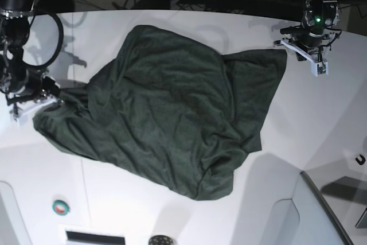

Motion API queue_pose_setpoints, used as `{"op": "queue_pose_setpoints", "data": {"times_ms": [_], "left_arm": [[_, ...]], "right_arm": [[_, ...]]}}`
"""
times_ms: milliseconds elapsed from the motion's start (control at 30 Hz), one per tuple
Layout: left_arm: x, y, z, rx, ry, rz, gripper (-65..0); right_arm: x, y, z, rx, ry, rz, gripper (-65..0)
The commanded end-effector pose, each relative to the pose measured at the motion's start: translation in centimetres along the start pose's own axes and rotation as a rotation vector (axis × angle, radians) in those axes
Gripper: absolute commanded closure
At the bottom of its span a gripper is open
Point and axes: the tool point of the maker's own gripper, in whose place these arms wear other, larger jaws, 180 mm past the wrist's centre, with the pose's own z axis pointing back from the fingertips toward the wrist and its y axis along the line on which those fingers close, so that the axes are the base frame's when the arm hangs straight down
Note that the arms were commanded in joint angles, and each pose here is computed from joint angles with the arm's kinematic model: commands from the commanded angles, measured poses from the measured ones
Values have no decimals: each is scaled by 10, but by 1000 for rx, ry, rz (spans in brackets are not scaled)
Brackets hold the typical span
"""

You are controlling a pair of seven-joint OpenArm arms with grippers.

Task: Layout the t-shirt on the table in an organized manner, then fold the t-shirt properly
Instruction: 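Grasp the shirt edges with both grippers and pull them apart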

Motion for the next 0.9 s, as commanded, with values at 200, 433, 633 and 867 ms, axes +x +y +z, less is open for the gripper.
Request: {"op": "queue_pose_setpoints", "data": {"times_ms": [200, 433, 633, 867], "left_arm": [[34, -14, -7, -20, -84, 27, 0], [35, -46, -32, -72, -44, 7, 0], [7, -51, -41, -77, 32, -11, 0], [-9, -45, -37, -69, 60, -21, 0]], "right_arm": [[12, -42, 31, -88, -47, 17, 0], [11, -66, 30, -137, -20, 10, 0], [2, -79, 20, -154, 30, -32, -168], [16, -27, 49, -71, -126, 85, -269]]}}
